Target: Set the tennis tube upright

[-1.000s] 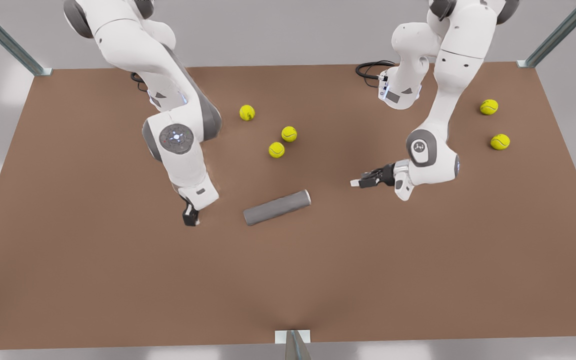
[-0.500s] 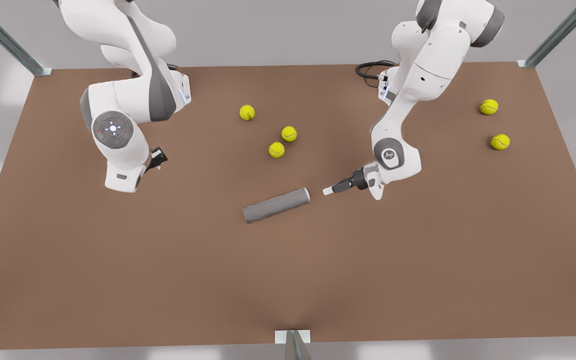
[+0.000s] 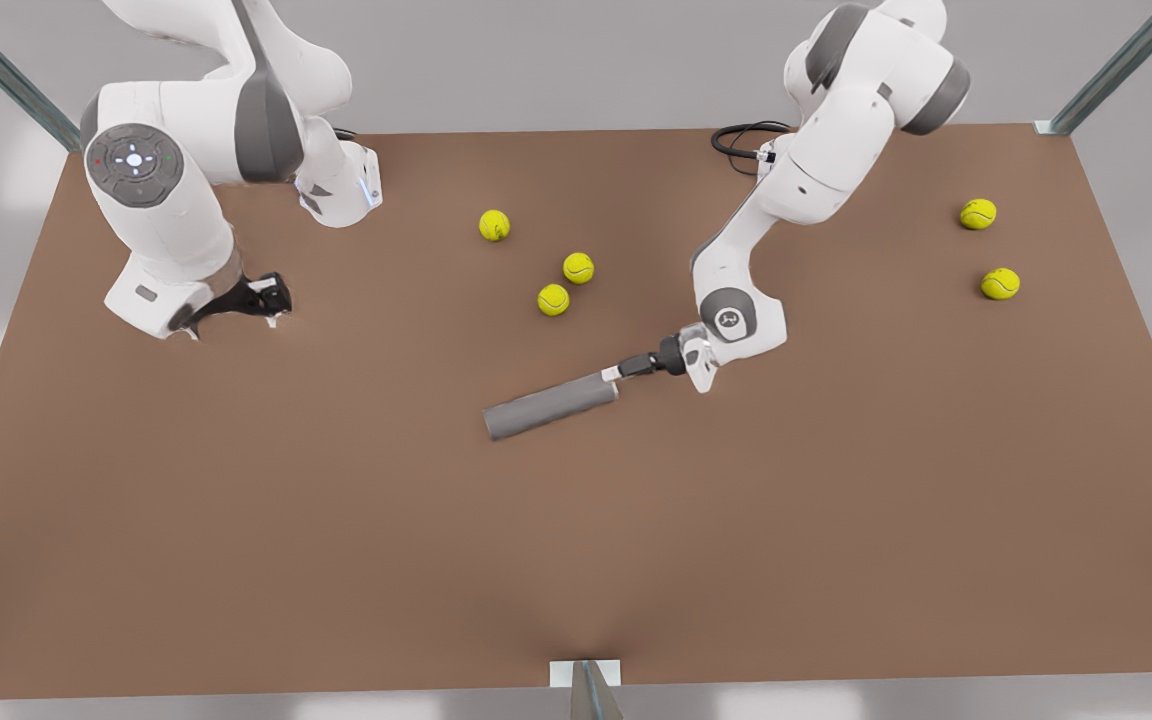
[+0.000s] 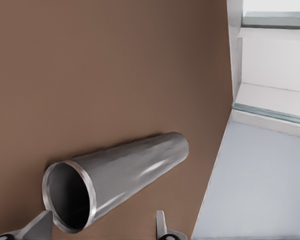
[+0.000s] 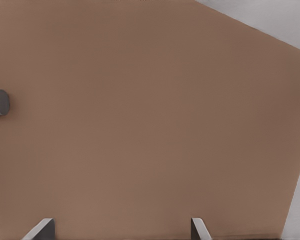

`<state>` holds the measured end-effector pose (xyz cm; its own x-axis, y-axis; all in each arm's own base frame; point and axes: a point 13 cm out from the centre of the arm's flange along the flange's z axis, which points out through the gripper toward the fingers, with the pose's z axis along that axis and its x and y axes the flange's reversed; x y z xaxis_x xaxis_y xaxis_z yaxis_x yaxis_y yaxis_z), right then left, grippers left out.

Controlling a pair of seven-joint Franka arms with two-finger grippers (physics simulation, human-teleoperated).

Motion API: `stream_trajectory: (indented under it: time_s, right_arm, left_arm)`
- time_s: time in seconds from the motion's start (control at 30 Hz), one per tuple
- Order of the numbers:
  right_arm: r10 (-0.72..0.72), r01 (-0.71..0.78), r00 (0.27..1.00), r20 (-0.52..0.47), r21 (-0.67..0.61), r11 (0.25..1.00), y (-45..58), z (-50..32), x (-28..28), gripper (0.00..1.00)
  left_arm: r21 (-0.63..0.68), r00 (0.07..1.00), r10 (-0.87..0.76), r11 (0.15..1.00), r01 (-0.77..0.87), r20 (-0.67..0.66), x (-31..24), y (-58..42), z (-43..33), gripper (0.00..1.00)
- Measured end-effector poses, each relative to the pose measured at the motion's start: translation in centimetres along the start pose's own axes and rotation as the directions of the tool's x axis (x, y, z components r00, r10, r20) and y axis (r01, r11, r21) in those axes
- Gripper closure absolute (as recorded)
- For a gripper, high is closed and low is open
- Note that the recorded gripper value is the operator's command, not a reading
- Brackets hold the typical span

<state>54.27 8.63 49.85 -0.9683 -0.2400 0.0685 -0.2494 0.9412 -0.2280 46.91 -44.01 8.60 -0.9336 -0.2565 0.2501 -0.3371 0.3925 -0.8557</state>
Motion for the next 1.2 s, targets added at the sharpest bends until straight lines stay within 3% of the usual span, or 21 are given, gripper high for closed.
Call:
stream_trajectory:
  time_s: [0.6,0.87,1.2]
  right_arm:
    - [0.373,-0.375,0.925,-0.073,-0.013,0.927,-12.8,2.5,3.7,0.0]
    - [0.402,-0.404,0.914,-0.061,-0.02,0.915,-13.5,1.8,3.6,0.0]
    - [0.303,-0.304,0.952,-0.037,-0.022,0.952,-7.4,0.5,1.8,0.0]
  left_arm:
    - [0.057,0.997,0.082,0.995,-0.081,-0.01,0.3,-0.7,4.1,0.0]
    - [0.074,0.995,0.103,0.992,-0.101,-0.019,1.1,-1.3,5.3,0.0]
    - [0.101,0.991,0.135,0.986,-0.136,0.012,-0.1,-3.6,3.9,0.0]
